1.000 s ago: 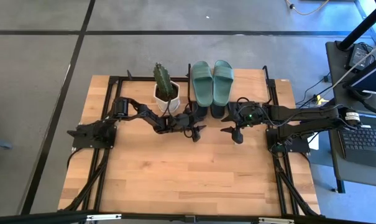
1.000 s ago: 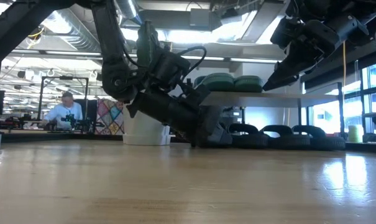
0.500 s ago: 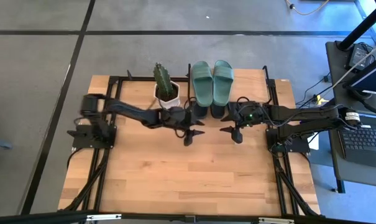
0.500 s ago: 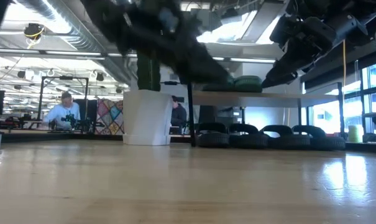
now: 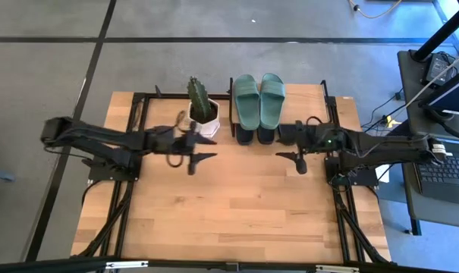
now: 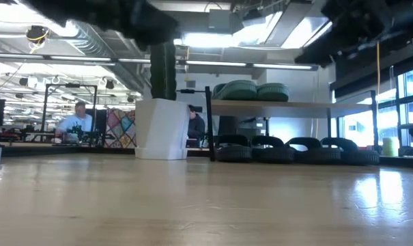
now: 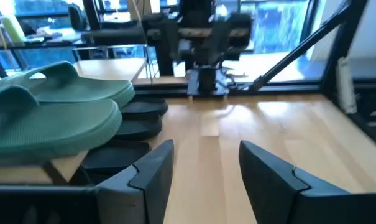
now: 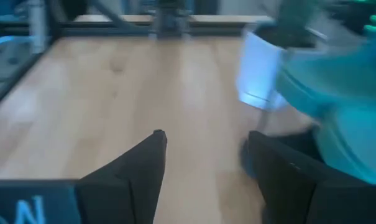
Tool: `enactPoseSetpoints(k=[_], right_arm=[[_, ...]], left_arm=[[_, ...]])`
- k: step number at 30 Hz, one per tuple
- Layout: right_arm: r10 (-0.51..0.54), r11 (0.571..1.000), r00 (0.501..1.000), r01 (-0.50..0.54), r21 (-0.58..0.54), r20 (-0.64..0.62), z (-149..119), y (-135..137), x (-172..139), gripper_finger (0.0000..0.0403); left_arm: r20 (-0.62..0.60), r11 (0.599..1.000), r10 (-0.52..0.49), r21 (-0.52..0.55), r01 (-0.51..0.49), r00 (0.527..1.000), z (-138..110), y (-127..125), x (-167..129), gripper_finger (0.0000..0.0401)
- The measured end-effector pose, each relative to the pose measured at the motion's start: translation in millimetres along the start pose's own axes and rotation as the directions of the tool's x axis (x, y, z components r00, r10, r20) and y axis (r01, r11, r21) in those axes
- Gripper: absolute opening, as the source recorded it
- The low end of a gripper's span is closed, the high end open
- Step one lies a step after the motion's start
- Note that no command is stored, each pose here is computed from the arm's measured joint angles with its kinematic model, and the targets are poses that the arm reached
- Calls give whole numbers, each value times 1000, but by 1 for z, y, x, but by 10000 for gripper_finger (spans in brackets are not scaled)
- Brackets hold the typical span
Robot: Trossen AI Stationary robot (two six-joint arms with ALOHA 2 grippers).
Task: Pick and place slides into the shelf
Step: Return to Home Position
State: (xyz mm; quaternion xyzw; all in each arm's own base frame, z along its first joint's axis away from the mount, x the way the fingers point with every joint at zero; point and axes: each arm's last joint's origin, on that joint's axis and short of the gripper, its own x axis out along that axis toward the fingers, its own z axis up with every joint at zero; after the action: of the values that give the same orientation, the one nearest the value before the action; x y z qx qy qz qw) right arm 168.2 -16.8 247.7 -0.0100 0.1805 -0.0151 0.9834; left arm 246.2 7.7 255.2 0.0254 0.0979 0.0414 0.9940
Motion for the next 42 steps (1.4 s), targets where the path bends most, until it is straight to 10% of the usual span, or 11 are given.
enactPoseSetpoints(k=[24,42], right_arm=[[-87,995,955,70,70,285,-63,5,-49,227],[-79,995,952,57,82,295,-78,7,-59,227]], left_arm=[[223,983,101,-173,-63,970,-106,2,-93,174],[244,980,116,-188,-70,963,-104,4,-106,174]])
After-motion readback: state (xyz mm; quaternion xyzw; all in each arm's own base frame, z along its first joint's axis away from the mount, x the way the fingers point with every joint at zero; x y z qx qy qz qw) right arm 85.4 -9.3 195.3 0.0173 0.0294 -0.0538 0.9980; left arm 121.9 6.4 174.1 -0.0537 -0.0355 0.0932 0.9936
